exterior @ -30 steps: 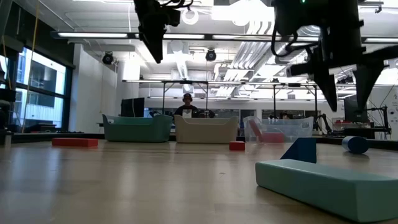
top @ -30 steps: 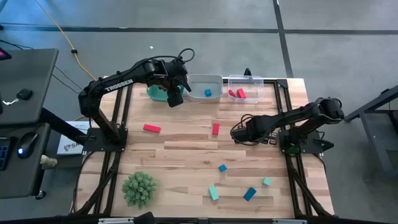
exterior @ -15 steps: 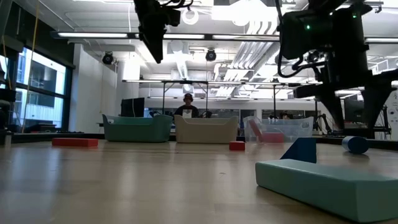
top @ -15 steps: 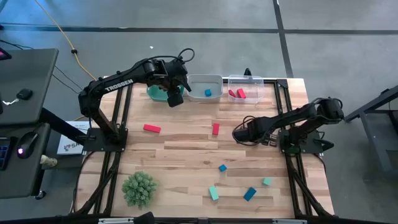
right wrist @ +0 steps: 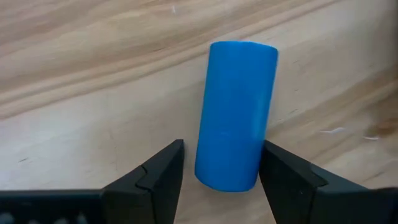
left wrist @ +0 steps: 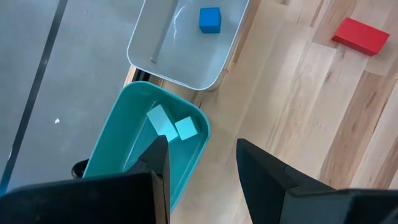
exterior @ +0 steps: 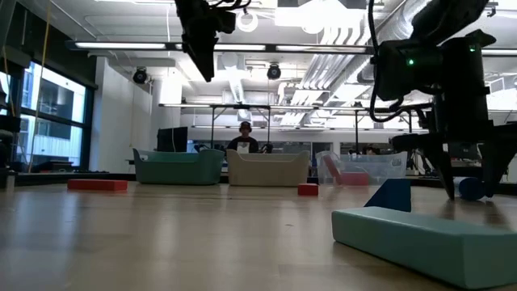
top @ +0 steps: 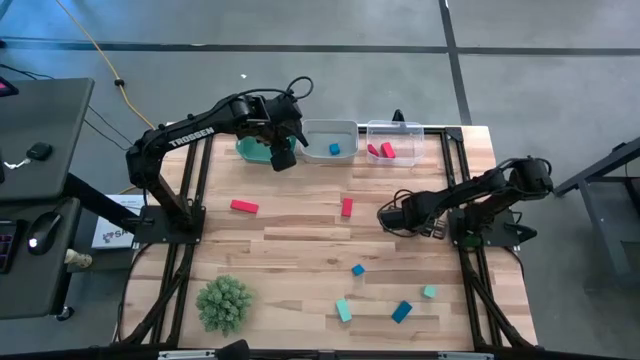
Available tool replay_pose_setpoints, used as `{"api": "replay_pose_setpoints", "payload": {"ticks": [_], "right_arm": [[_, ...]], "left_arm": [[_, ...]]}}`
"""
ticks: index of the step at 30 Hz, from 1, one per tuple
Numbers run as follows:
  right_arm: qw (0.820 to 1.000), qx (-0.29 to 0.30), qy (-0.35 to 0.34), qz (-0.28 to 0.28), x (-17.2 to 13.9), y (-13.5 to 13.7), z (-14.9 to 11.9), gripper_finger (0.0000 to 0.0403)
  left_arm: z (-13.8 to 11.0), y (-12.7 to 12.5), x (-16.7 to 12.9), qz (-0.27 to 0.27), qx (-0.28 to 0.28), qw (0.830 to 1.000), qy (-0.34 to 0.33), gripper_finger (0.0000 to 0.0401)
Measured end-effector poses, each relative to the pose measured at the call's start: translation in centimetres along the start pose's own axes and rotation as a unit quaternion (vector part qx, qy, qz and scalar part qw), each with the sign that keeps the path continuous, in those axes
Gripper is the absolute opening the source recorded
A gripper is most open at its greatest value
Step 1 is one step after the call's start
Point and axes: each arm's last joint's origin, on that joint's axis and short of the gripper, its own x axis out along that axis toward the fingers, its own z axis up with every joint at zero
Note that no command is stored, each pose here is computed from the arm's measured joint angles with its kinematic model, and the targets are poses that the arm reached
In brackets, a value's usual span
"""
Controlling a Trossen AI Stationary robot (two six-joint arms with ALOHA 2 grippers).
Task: Sort & place blocks by color
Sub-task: Put the top blue block into the gray bin
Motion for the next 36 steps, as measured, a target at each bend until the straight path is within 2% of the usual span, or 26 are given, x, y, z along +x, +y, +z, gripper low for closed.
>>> {"api": "replay_pose_setpoints", "payload": {"ticks": [4,10,17,22,26,29,36], "right_arm": [[1.0,0.0,-0.003,0.004,0.2,-0.1,0.0,0.0174],[1.0,-0.002,-0.008,0.002,0.2,0.0,0.2,0.0113],[0.998,-0.059,-0.001,0.012,-0.5,0.7,0.3,0.0112],[0.991,-0.109,-0.004,0.072,-2.8,2.7,0.4,0.0112],[0.981,-0.152,-0.023,0.119,-5.0,4.6,1.3,0.0112],[0.969,-0.19,-0.035,0.154,-6.6,6.2,2.4,0.0112],[0.928,-0.255,-0.086,0.257,-10.3,9.8,6.4,0.0112]], "left_arm": [[0.0,0.0,0.0,0.0,0.0,1.0,-0.001,0.0108],[0.0,0.0,0.0,0.0,-0.001,1.0,-0.002,0.0108],[0.1,0.0,0.0,0.001,0.001,1.0,-0.007,0.0108],[0.1,0.0,0.0,0.0,-0.004,1.0,-0.007,0.0108],[0.1,0.1,0.0,-0.003,-0.026,1.0,-0.007,0.0108],[0.2,-0.1,0.0,-0.031,-0.048,0.998,-0.011,0.0108],[0.7,-0.4,0.0,-0.087,-0.078,0.992,-0.038,0.0108]]}}
